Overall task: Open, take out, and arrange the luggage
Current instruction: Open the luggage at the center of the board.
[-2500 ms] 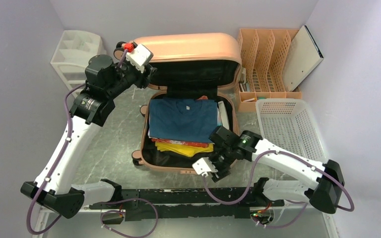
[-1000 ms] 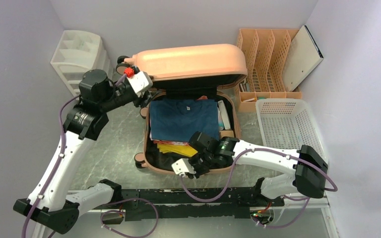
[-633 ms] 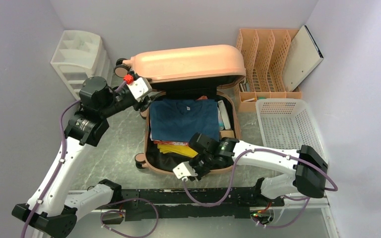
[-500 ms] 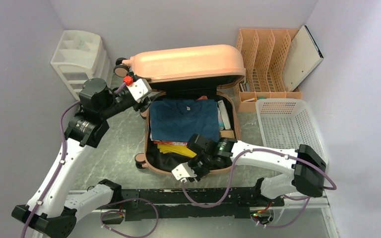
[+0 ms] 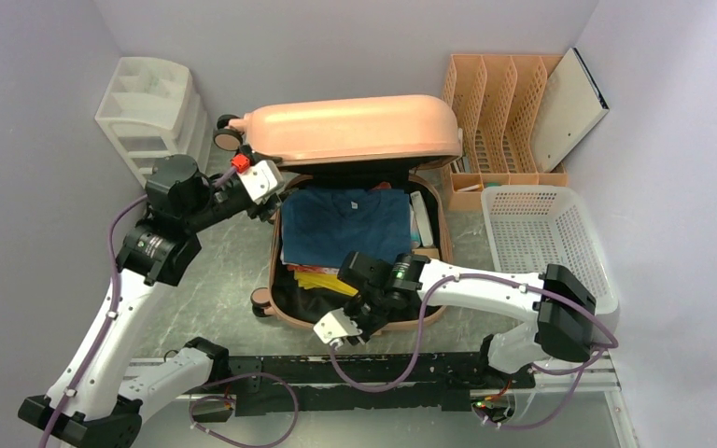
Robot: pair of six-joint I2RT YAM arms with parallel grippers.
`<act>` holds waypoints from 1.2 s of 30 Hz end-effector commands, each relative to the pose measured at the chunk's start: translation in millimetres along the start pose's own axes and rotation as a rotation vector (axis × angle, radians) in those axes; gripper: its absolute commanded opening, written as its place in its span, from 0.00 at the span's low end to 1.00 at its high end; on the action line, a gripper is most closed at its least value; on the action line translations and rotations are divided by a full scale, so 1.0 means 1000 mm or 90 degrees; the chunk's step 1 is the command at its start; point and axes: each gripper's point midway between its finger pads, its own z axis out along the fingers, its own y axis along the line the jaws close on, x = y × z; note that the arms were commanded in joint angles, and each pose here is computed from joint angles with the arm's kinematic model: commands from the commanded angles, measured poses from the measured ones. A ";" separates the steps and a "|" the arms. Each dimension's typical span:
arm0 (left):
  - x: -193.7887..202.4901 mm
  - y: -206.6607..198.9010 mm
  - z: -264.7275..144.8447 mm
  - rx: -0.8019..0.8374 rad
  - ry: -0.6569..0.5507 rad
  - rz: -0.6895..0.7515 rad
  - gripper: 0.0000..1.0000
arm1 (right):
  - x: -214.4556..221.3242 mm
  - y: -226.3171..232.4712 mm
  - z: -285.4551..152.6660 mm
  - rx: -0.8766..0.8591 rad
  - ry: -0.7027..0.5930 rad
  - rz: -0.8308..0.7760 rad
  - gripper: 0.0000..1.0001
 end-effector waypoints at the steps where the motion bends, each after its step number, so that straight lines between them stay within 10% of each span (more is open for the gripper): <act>1: 0.070 -0.040 0.001 0.089 0.139 -0.092 0.65 | -0.072 0.115 -0.012 -0.311 -0.211 -0.046 0.00; 20: 0.070 -0.048 -0.008 0.117 0.126 -0.103 0.67 | -0.083 0.125 -0.012 -0.338 -0.228 -0.079 0.00; 26: 0.077 -0.042 -0.005 0.096 0.140 -0.109 0.67 | -0.080 0.056 -0.032 -0.119 -0.179 -0.075 0.56; 36: 0.074 -0.041 -0.008 0.079 0.127 -0.121 0.67 | -0.105 -0.009 -0.133 0.132 -0.130 -0.121 0.82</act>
